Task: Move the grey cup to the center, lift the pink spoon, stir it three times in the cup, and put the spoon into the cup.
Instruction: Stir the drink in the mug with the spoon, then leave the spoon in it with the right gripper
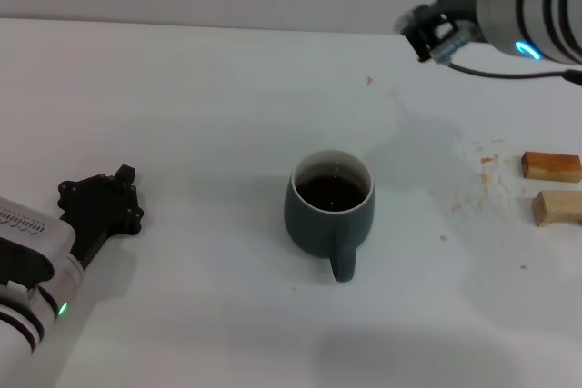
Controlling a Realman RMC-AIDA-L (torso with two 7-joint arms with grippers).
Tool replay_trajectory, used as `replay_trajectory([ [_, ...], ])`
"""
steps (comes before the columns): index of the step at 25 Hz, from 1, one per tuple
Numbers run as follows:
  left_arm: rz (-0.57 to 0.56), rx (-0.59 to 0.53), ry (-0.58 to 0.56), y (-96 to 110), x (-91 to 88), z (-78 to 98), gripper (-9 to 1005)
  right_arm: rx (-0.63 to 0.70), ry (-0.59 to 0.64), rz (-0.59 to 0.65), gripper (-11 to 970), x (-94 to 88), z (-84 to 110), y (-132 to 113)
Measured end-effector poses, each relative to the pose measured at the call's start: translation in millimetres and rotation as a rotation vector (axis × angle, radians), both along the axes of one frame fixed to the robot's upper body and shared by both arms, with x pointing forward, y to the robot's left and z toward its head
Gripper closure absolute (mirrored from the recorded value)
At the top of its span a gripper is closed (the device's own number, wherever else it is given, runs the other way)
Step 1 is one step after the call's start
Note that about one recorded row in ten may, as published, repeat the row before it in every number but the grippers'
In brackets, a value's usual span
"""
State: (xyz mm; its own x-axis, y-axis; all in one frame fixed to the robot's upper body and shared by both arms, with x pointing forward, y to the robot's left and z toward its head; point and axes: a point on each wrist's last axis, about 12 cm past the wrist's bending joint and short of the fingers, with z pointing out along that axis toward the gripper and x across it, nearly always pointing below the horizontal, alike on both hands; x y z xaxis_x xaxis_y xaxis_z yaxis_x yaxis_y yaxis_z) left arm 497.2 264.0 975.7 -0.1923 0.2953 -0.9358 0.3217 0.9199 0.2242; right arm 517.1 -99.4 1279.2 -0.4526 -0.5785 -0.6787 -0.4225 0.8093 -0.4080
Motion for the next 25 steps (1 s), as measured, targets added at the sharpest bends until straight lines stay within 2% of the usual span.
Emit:
replay_trajectory([
  [3,0.007,0.003,0.001,2.1,0.3,-0.1,997,0.068,-0.018,0.048,892,0.5,1.4,7.7],
  [8,0.016,0.007,0.002,4.9,0.3,-0.3,997,0.145,-0.01,0.042,892,1.4,-0.1,5.6],
  [11,0.019,0.012,0.007,6.2,-0.3,-1.2,997,0.225,0.037,0.03,891,4.2,-4.5,-3.7],
  [13,0.021,0.016,0.016,6.3,0.7,-2.0,997,0.345,0.059,0.05,891,9.2,-6.5,-13.2],
  [19,0.027,0.017,0.018,6.4,3.3,-1.4,997,0.393,0.056,0.029,891,19.8,1.4,-31.1],
  [25,0.022,0.019,0.016,5.3,6.8,0.0,997,0.483,0.09,0.026,891,30.5,18.8,-58.7],
])
